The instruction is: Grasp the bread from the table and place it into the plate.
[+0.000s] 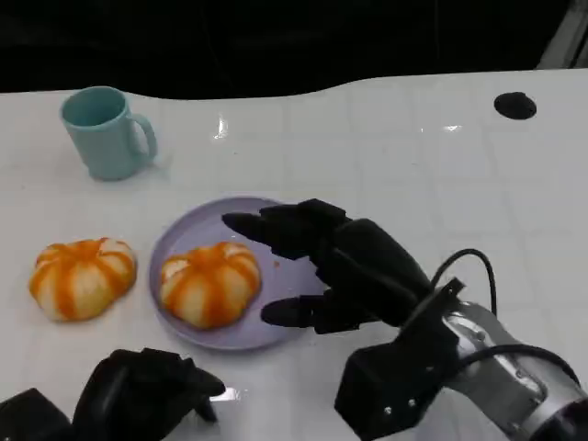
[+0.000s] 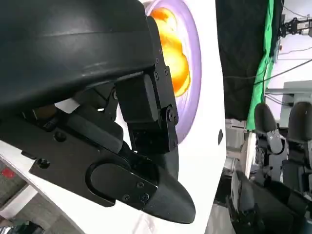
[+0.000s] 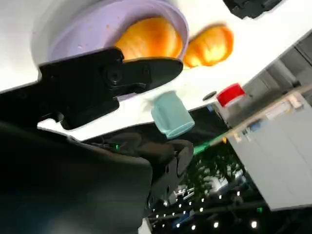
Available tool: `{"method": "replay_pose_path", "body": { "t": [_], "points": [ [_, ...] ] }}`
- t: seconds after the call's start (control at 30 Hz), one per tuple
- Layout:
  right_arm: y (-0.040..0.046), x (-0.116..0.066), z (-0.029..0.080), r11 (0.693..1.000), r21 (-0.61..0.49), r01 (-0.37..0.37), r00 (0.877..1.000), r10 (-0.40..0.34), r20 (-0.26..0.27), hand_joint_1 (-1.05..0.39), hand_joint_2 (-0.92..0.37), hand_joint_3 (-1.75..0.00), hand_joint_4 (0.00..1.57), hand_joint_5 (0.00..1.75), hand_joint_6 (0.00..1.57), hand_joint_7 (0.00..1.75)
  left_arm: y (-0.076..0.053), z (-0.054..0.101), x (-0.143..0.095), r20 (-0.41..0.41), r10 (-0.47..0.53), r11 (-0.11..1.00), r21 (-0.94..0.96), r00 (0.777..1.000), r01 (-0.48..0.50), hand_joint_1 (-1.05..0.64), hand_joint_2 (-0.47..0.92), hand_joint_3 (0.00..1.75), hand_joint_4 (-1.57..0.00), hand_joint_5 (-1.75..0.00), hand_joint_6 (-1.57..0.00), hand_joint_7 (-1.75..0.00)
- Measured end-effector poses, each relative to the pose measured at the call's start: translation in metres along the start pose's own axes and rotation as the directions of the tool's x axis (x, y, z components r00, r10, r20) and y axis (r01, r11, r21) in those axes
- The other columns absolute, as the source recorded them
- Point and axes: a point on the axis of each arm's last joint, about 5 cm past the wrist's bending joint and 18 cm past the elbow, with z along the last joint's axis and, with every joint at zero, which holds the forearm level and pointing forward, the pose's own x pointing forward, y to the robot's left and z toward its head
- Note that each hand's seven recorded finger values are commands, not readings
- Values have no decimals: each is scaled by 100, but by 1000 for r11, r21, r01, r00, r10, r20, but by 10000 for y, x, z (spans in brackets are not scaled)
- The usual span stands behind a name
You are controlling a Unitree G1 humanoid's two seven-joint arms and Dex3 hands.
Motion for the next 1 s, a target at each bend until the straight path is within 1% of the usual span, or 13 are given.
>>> {"method": "replay_pose_path", "body": {
  "t": [0.13, 0.17, 0.33, 0.47, 0.5, 0.57, 0.6, 0.67, 0.7, 0.77, 0.8, 0.9, 1.0],
  "points": [
    [-58, -154, -23, 995, 96, 10, 1000, -9, -4, -58, -92, -21, 18, 49, 38, 5, -2, 1, 4, -1, -1, 1000, 0, 1000, 1, -105, 86, 0, -84, -157, -157, -22],
    [-60, -190, -31, 993, 119, 14, 1000, -14, -4, -56, -92, -19, 19, 56, 42, 7, -2, 1, 5, -1, -1, 1000, 0, 1000, 1, -105, 86, 1, -84, -157, -157, -22],
    [-88, -374, -54, 975, 214, 50, 999, -52, 6, -51, -92, -16, 26, 74, 55, 14, -5, 1, 8, -3, 0, 1000, 1, 1000, 0, -105, 86, 0, -84, -159, -157, -23],
    [-79, -511, -84, 958, 273, 83, 996, -83, -10, -49, -92, -18, 30, 100, 61, 25, -7, 1, 12, -4, 1, 1000, 0, 1000, -1, -105, 86, 0, -83, -160, -157, -23],
    [-70, -544, -88, 955, 282, 86, 996, -86, -11, -47, -92, -19, 30, 111, 59, 39, -7, 1, 13, -4, 0, 1000, 0, 1000, 0, -105, 85, 0, -83, -160, -157, -23],
    [-52, -613, -97, 945, 312, 98, 995, -97, -20, -44, -92, -22, 32, 124, 50, 70, -7, 2, 15, -5, 0, 1000, -1, 1000, 0, -105, 85, 0, -83, -160, -157, -23],
    [-49, -645, -101, 939, 326, 106, 994, -104, -25, -43, -92, -25, 34, 128, 50, 78, -7, 2, 16, -6, 0, 1000, -2, 1000, 0, -105, 85, 0, -83, -160, -157, -23],
    [-51, -694, -109, 929, 350, 121, 993, -117, -31, -39, -91, -38, 42, 139, 53, 100, -6, 3, 19, -8, 0, 1000, -4, 1000, 0, -105, 85, 0, -83, -161, -157, -23],
    [-50, -721, -111, 921, 367, 133, 991, -131, -30, -37, -88, -45, 45, 144, 54, 106, -7, 3, 20, -8, 0, 1000, -5, 1000, 0, -105, 85, 0, -82, -161, -157, -23],
    [-40, -785, -112, 901, 401, 168, 985, -169, -32, -34, -78, -65, 51, 149, 58, 115, -6, 3, 20, -8, 0, 1000, -6, 1000, 0, -105, 84, 0, -82, -162, -157, -23],
    [-35, -812, -114, 890, 415, 188, 981, -189, -37, -31, -70, -80, 56, 155, 61, 122, -5, 3, 20, -8, 0, 1000, -7, 1000, 0, -105, 84, 0, -82, -162, -157, -23],
    [-12, -881, -123, 856, 460, 236, 971, -232, -65, -26, -52, -113, 64, 163, 68, 134, -4, 3, 25, -10, 3, 1000, -16, 1000, -3, -105, 84, 0, -80, -163, -157, -23],
    [26, -952, -137, 824, 499, 269, 962, -254, -100, -28, -47, -124, 74, 168, 77, 142, -4, 4, 29, -11, 2, 1000, -18, 1000, -2, -105, 85, 1, -80, -164, -157, -23]
  ]
}}
